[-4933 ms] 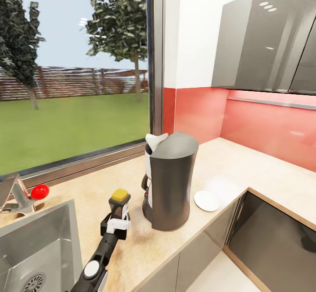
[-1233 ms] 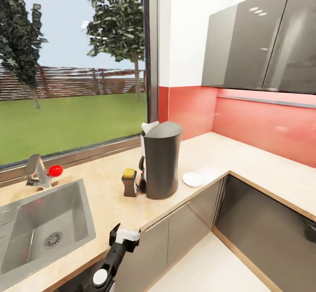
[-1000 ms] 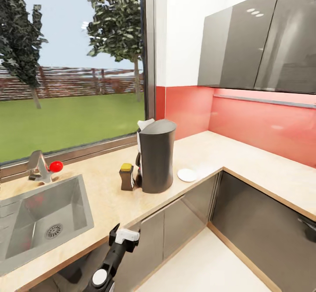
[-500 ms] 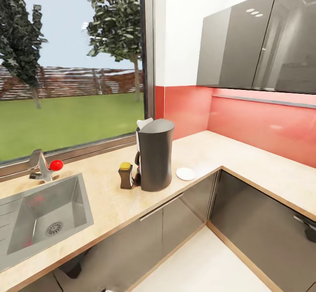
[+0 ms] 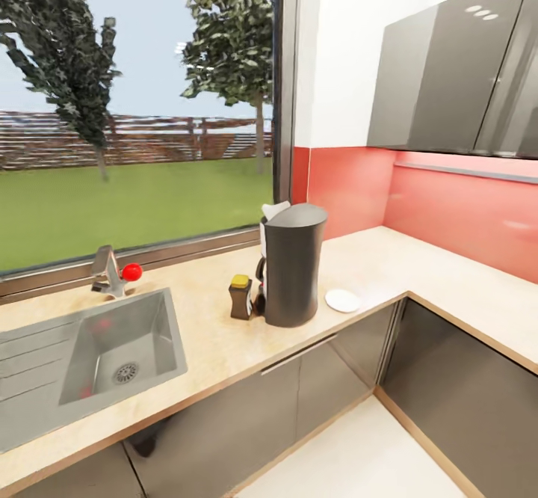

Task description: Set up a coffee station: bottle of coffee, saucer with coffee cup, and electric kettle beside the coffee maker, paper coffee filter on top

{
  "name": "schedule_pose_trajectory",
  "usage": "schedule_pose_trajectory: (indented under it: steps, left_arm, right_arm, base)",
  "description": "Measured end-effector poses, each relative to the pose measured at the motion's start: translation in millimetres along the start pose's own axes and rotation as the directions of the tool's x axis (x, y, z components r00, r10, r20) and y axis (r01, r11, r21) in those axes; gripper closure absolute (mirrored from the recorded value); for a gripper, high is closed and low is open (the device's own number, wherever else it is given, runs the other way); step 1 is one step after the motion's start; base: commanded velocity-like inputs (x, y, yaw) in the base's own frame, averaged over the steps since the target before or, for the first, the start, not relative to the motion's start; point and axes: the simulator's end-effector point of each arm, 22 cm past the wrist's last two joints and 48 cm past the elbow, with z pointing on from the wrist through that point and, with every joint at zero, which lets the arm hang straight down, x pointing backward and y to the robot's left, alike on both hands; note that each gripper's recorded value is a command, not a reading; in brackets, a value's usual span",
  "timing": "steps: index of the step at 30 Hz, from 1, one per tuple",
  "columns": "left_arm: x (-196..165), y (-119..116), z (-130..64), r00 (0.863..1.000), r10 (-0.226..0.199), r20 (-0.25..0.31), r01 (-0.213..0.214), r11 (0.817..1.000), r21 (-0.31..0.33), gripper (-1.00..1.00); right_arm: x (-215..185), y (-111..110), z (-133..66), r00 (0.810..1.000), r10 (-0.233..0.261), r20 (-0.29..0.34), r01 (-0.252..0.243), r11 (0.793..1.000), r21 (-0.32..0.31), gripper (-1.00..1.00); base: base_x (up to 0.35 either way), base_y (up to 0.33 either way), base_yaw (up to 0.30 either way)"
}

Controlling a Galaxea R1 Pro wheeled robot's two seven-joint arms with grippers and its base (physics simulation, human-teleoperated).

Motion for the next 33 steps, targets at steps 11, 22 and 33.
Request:
schedule_pose_trajectory:
  steps: [11, 22, 33]
  left_arm:
    - [92, 21, -17.5, 0.959, -0.081, -0.271, 0.04, 0.987, -0.156, -1.0]
    - [109, 30, -23.2, 0.95, -0.097, -0.296, 0.039, 0.98, -0.196, -1.0]
    - [110, 22, -23.1, 0.95, -0.086, -0.299, 0.033, 0.984, -0.177, -1.0]
  right_arm:
    - [-7, 1, 0.8, 1.0, -0.008, 0.01, 0.008, 1.0, -0.002, -1.0]
    - [-5, 1, 0.7, 1.0, -0.009, 0.007, 0.009, 1.0, -0.003, -1.0]
    - [-5, 2, 0.6, 1.0, -0.011, 0.007, 0.011, 1.0, -0.003, -1.0]
  base:
    - [0.0, 0.0, 0.276]
    - [0.0, 0.0, 0.276]
    - [0.0, 0.0, 0.278]
